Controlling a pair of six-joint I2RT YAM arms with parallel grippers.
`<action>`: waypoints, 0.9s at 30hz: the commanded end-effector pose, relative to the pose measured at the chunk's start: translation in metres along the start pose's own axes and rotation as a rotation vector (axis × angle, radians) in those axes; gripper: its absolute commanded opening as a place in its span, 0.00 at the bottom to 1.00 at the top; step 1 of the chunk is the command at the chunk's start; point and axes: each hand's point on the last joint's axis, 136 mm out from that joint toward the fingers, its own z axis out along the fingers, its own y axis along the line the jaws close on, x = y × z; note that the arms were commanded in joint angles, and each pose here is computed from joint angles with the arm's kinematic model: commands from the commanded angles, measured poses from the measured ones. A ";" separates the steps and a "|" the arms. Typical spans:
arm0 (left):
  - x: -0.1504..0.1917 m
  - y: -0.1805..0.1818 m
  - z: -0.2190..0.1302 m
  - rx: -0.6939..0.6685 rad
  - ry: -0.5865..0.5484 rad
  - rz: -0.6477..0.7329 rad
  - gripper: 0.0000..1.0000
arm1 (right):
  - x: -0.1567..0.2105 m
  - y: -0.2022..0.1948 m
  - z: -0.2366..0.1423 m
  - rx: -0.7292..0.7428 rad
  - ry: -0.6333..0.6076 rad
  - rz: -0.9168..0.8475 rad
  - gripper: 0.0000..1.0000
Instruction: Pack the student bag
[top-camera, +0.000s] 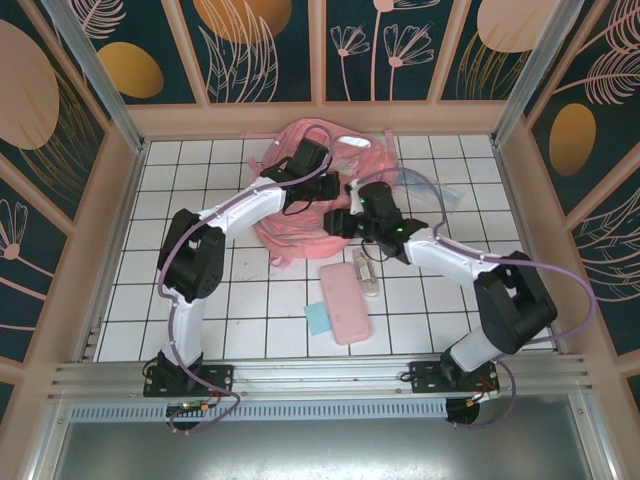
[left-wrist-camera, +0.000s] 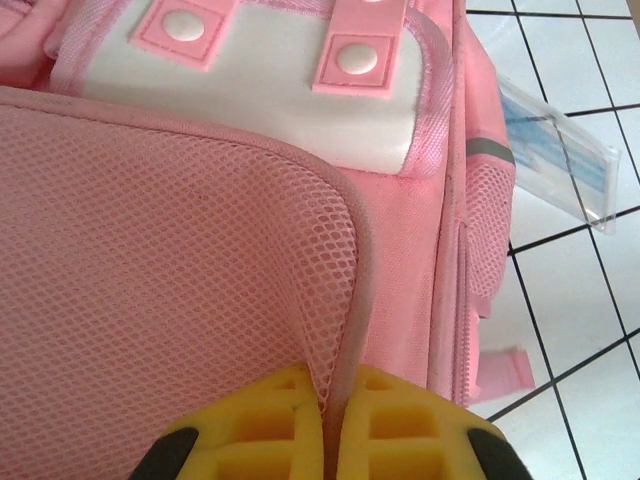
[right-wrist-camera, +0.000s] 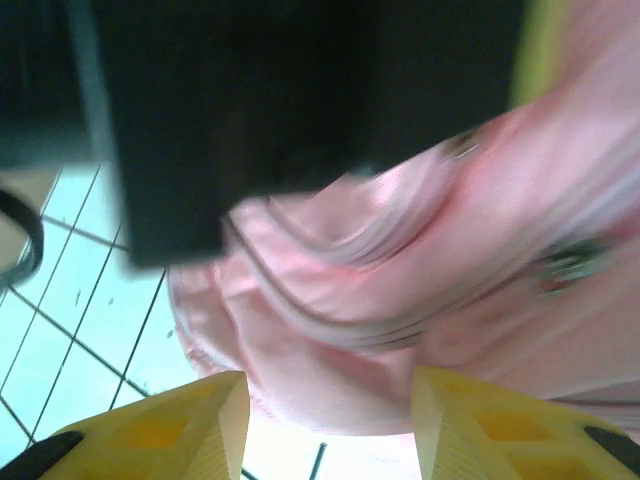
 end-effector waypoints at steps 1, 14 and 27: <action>-0.038 -0.044 -0.043 0.151 -0.143 0.058 0.00 | -0.027 -0.026 -0.022 -0.004 -0.078 0.130 0.47; -0.027 -0.047 -0.050 0.184 -0.118 0.087 0.00 | -0.069 -0.087 0.009 -0.069 -0.110 0.397 0.50; -0.007 -0.048 -0.042 0.231 -0.057 0.106 0.00 | -0.074 -0.062 0.061 -0.291 -0.071 0.440 0.33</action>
